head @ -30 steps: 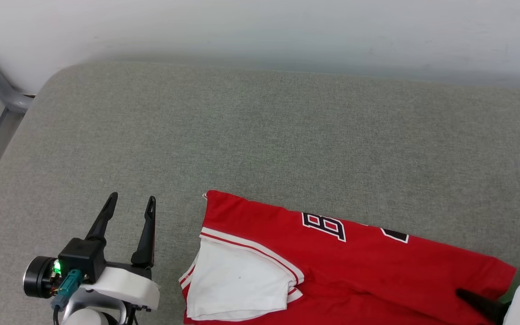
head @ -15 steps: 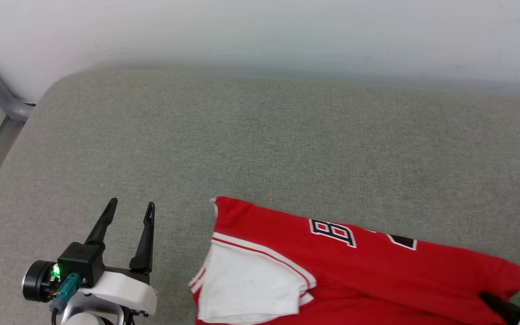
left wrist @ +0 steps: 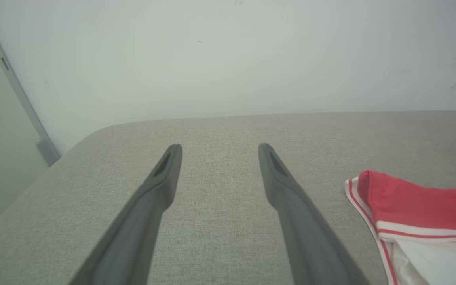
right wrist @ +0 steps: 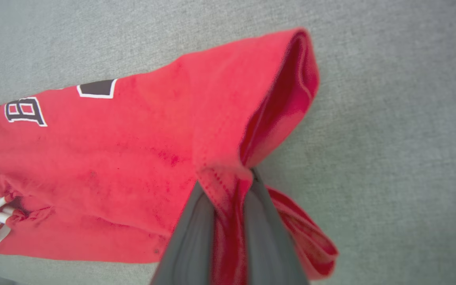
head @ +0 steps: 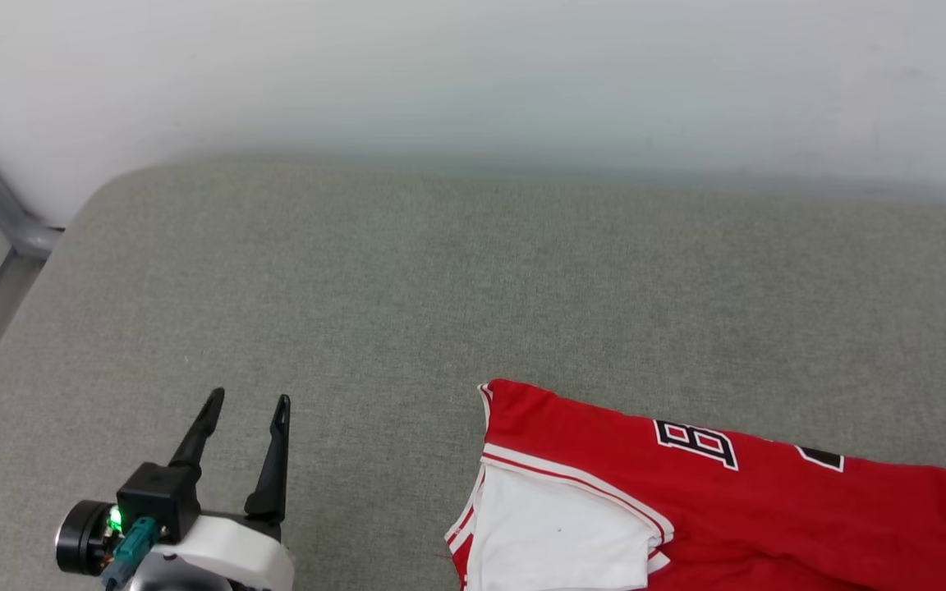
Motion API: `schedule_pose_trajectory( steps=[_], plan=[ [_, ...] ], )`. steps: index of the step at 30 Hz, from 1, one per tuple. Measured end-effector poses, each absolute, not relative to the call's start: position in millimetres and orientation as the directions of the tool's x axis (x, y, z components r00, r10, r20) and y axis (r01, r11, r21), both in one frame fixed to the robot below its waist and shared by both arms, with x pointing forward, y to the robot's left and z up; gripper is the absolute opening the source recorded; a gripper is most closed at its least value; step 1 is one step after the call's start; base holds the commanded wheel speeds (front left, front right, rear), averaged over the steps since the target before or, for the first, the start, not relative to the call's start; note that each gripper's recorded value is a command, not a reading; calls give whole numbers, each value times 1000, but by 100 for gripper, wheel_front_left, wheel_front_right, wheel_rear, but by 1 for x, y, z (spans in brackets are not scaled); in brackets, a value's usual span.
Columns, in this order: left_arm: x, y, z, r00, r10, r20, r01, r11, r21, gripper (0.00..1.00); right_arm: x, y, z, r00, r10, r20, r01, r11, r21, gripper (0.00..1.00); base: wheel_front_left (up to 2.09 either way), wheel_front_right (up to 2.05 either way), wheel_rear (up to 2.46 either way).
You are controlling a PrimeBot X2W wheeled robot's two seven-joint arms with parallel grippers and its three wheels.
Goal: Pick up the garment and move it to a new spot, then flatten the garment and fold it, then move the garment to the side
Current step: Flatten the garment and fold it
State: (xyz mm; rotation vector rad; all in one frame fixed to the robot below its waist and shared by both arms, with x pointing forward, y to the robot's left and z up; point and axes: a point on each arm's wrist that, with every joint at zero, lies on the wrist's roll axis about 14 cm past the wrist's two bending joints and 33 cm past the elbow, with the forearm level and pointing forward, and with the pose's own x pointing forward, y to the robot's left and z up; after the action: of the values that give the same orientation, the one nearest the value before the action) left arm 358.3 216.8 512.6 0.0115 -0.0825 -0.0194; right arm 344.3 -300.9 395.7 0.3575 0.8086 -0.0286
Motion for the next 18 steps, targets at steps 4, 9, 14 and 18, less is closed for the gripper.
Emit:
schedule_pose_trajectory(
  steps=[4,9,14,18],
  plan=[
    [350,216,517,995,-14,102,15,1000,-1,100,338,-290,408,715,145,-683,117,939,322,0,0,0,0],
    [343,214,524,992,-6,128,9,1000,-19,100,338,-264,427,743,219,-633,27,935,355,0,0,0,0],
    [336,220,521,992,23,122,-19,999,-38,100,336,-219,437,723,336,-604,-89,912,401,0,0,0,0],
    [330,225,518,992,47,116,-41,998,-48,100,336,-177,447,698,438,-567,-169,869,465,0,0,0,0]
  ],
)
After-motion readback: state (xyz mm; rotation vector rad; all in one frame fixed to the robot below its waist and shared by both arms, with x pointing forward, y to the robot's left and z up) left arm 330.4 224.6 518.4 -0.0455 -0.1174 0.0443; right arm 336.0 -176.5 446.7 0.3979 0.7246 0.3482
